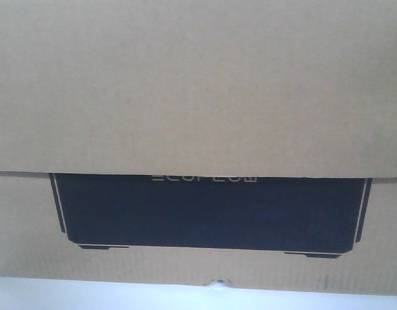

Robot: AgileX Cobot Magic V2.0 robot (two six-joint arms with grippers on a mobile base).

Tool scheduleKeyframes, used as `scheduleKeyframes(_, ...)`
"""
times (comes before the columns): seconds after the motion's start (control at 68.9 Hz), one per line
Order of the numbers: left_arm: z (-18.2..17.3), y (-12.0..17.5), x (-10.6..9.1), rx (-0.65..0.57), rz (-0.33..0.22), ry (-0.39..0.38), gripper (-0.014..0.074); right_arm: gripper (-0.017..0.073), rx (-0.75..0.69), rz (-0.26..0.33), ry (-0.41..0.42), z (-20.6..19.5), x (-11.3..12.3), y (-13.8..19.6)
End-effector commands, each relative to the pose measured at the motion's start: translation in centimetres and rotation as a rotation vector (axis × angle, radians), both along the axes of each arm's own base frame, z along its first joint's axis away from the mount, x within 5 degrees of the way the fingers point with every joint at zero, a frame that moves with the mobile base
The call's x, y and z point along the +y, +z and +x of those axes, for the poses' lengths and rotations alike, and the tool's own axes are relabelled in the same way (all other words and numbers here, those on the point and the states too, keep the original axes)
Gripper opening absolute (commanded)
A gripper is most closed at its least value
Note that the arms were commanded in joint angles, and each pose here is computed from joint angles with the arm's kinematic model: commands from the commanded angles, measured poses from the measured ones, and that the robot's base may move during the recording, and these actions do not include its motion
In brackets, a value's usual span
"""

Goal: Grab box from left shelf to table start

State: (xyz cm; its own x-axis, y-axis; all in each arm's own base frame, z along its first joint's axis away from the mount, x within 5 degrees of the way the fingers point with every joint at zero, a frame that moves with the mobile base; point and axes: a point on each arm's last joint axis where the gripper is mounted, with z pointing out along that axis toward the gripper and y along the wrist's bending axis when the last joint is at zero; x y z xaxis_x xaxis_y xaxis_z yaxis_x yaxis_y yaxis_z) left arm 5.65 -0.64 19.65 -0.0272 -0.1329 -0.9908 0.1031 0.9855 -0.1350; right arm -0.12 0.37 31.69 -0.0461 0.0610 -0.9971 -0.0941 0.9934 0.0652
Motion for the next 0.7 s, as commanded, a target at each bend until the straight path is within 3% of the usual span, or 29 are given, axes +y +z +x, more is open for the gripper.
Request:
scheduleKeyframes(0.0,-0.1,0.9,0.1,-0.104,-0.017,0.015,-0.0102,0.0057,-0.118,-0.005,-0.007,-0.4,-0.1,1.4)
scheduleKeyframes(0.305,-0.1,0.9,0.1,-0.104,-0.017,0.015,-0.0102,0.0057,-0.11,-0.015,-0.014,0.0,-0.1,0.8)
scheduleKeyframes(0.682,-0.1,0.9,0.1,-0.104,-0.017,0.015,-0.0102,0.0057,-0.039,0.004,-0.094,3.9,-0.3,-6.0)
